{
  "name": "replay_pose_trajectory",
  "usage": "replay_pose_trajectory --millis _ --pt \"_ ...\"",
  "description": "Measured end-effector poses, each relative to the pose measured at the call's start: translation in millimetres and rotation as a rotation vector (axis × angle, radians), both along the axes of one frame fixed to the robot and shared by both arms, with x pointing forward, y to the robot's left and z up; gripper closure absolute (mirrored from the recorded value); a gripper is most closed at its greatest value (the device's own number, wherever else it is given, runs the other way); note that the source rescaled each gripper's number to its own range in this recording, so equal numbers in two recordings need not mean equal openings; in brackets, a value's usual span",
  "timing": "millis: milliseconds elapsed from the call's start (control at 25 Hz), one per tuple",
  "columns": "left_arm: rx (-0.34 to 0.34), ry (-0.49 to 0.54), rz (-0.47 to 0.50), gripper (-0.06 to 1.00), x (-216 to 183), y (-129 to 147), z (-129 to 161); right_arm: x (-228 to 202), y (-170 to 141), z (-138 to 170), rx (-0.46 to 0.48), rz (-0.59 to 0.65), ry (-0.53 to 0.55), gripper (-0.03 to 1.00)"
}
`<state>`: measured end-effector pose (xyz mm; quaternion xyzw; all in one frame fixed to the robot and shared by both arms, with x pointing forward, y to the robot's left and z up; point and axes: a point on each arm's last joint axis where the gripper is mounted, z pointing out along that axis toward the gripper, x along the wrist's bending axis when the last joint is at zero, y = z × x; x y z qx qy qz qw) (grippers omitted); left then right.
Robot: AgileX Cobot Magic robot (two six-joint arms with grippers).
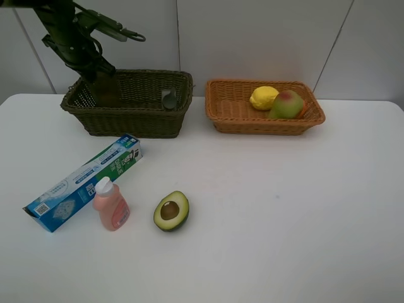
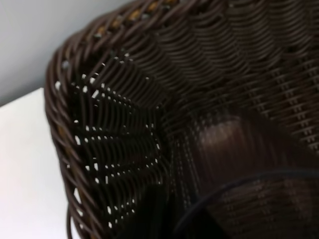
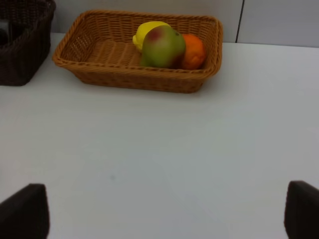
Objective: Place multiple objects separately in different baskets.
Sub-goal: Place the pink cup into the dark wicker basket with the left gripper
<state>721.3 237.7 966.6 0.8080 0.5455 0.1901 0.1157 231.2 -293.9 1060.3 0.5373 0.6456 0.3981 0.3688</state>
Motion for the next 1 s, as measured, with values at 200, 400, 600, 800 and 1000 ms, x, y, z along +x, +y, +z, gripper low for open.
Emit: replay_pose_trajectory --millis 200,400,600,800,1000 --pt "-0.001 -0.001 -0.028 0.54 0.4 0.4 -0.1 0.0 0.0 0.0 0.000 0.000 0.000 -0.03" --pt "0.010 -0.011 -0.056 0.04 1.4 1.6 0.3 0.0 0.0 0.0 0.000 0.000 0.000 -0.03" --pt "-0.008 -0.010 -0.053 -0.05 1.4 1.1 0.2 0.0 0.0 0.0 0.000 0.000 0.000 -0.03" --pt "-0.010 -0.010 -0.053 -0.05 1.4 1.0 0.2 0.0 0.0 0.0 0.000 0.000 0.000 -0.03" --pt "-0.012 0.002 -0.051 -0.05 0.4 1.0 -0.3 0.0 0.0 0.0 0.000 0.000 0.000 -0.03"
